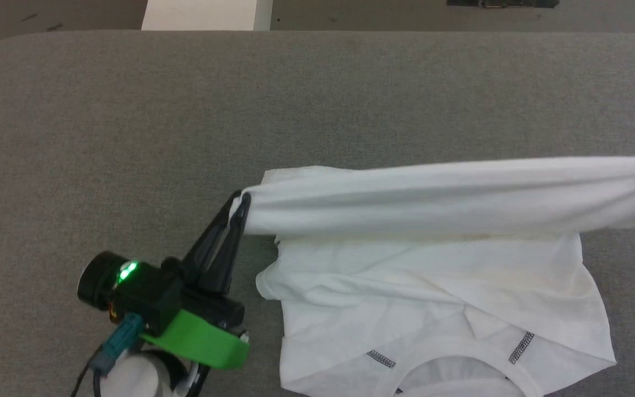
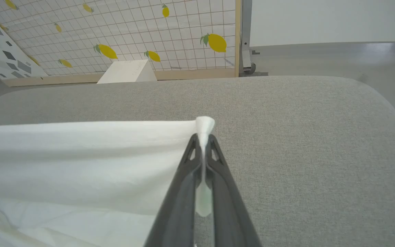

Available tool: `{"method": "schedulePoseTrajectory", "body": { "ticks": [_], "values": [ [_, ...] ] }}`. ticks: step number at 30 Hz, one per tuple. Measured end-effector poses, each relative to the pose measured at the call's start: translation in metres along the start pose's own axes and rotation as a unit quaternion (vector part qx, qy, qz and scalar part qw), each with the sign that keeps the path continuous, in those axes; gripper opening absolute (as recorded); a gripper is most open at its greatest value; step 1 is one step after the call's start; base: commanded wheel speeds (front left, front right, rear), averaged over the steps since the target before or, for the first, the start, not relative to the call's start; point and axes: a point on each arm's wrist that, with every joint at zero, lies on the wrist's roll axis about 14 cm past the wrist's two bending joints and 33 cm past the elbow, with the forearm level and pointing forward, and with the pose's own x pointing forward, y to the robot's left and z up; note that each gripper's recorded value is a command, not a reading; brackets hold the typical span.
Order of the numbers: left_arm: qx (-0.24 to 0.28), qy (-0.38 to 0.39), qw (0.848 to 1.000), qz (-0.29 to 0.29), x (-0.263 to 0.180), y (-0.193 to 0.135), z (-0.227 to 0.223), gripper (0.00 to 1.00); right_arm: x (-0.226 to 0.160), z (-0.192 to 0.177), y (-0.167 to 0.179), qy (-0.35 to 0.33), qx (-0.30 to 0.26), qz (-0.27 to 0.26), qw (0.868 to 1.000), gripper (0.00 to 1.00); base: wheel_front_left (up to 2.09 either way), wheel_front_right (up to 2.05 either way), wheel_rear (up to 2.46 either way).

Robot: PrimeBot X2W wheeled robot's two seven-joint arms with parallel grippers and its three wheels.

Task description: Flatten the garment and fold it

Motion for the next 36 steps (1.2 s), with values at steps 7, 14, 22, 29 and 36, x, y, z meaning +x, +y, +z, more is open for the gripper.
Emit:
{"method": "schedulePoseTrajectory", "body": {
  "ticks": [7, 14, 22, 29, 36],
  "values": [
    [-0.048, 0.020, 0.998, 0.027, -0.033, -0.011, -0.015, 0.00, -0.041, -0.043, -0.009, 0.025, 0.051, -0.032, 0.998, 0.00, 0.00, 0.00, 0.00],
    [-0.107, 0.089, 0.990, 0.017, -0.072, -0.040, -0.049, 0.00, -0.086, -0.084, -0.013, 0.060, 0.092, -0.064, 0.992, 0.00, 0.00, 0.00, 0.00],
    [-0.125, 0.184, 0.975, -0.029, -0.117, -0.066, -0.085, 0.00, -0.122, -0.118, -0.016, 0.103, 0.098, -0.080, 0.987, 0.00, 0.00, 0.00, 0.00],
    [-0.100, 0.264, 0.957, -0.071, -0.151, -0.079, -0.120, 0.00, -0.129, -0.139, -0.008, 0.141, 0.059, -0.060, 0.986, 0.68, 0.00, 0.00, 0.00],
    [-0.076, 0.281, 0.953, -0.081, -0.163, -0.079, -0.130, 1.00, -0.135, -0.149, -0.003, 0.161, 0.049, -0.044, 0.985, 1.00, 0.00, 0.00, 0.00]
  ]
}}
